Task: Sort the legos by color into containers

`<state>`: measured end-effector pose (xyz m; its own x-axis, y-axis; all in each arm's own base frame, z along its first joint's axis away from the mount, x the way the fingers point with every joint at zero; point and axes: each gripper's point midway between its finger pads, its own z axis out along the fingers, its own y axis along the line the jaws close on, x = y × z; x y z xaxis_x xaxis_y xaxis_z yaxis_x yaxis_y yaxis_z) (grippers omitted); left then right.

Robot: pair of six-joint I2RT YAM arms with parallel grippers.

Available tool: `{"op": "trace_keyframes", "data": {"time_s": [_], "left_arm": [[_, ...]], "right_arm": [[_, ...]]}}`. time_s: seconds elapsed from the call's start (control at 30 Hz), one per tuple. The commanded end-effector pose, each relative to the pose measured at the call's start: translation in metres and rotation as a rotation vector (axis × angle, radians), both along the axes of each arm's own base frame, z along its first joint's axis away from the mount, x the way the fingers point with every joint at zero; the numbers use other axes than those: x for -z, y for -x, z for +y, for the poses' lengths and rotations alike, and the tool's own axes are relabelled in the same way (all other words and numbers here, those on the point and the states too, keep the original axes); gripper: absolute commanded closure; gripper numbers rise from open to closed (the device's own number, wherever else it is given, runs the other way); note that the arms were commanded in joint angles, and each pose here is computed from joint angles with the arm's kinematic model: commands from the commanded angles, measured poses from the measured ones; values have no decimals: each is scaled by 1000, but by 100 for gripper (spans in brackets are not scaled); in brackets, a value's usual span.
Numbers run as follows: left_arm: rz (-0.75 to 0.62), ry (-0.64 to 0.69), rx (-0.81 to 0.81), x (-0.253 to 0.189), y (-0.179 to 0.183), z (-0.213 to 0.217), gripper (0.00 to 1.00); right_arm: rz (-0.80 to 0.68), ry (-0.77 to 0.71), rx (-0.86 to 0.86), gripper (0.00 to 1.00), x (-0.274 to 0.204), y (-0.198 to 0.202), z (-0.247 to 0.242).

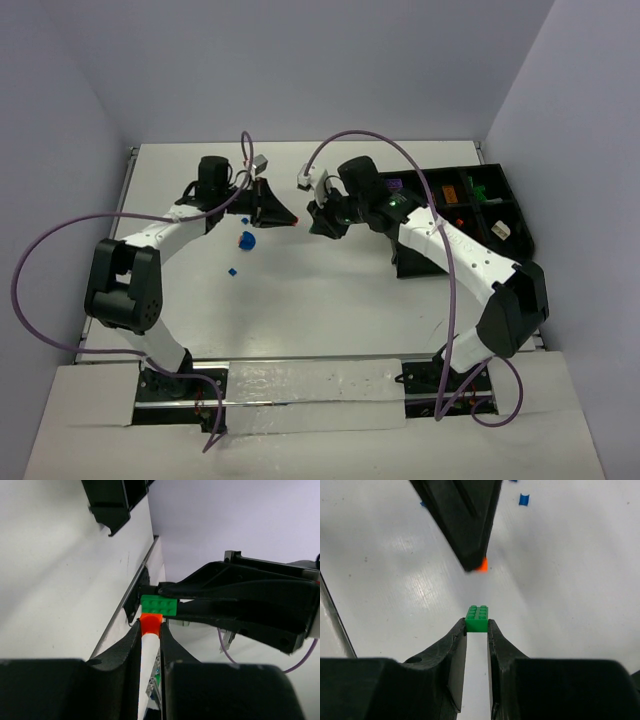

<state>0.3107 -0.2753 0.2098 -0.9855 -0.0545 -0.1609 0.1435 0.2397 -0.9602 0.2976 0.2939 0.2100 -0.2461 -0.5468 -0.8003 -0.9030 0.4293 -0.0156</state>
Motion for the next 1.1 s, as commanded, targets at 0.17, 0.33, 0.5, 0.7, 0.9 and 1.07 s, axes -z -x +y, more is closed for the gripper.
{"op": "trace_keyframes", "data": {"time_s": [0.17, 0.33, 0.5, 0.7, 0.9, 1.07], "left_arm": [[-200, -74, -39, -18, -22, 33, 100], [-423, -281, -120, -22, -49, 51, 100], [-602, -460, -243, -29, -78, 70, 100], [-769, -557, -289, -42, -94, 70, 100], [-803, -553, -290, -49, -110, 59, 100], [-796, -535, -283, -50, -114, 53, 100]], "right_arm": [[-60, -105, 111, 100, -36, -31, -37], [-57, -141, 342, 100, -42, -78, -114], [-139, -75, 711, 100, -44, -127, -254], [-144, -11, 973, 100, -30, -163, -361], [-122, 65, 1160, 100, -5, -204, -435], [-103, 118, 1256, 100, 16, -224, -470]]}}
